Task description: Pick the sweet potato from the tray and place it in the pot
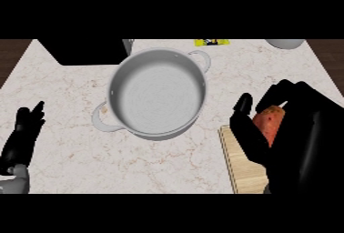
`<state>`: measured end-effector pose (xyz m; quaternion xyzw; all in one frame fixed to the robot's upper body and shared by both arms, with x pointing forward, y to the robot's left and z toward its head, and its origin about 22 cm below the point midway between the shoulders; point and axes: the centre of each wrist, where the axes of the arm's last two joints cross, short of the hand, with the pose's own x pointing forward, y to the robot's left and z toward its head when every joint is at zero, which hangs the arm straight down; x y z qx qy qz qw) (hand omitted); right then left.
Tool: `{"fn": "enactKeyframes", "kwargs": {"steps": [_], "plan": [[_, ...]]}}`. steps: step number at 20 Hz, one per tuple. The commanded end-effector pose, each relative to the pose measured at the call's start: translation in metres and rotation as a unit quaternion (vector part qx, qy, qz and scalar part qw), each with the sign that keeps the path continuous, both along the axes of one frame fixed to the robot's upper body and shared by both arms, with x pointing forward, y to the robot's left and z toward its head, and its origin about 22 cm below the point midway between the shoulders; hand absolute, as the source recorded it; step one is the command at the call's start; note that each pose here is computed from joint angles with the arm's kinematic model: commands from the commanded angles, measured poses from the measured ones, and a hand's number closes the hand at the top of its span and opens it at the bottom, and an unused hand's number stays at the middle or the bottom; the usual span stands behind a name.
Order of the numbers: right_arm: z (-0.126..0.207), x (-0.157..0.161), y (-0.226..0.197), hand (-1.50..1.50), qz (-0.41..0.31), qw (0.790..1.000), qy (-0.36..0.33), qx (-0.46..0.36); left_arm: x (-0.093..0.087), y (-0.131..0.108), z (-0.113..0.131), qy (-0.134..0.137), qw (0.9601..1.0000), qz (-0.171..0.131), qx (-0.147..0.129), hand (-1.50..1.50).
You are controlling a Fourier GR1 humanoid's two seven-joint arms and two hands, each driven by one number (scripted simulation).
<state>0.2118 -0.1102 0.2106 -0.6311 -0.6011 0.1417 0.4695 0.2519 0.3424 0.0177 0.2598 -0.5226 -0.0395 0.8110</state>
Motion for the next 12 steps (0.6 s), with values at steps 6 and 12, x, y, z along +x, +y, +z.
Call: {"fn": "enactKeyframes", "kwargs": {"steps": [6,12], "plan": [[0.033,0.004,0.063,1.5,-0.053,0.998,0.042,0.017,0.015,-0.018,0.007,-0.016,0.9992,-0.036,0.005,0.0],[0.046,0.044,0.072,1.5,-0.058,0.993,0.088,0.051,0.028,-0.022,0.024,-0.025,0.9983,-0.052,0.001,0.0]]}}
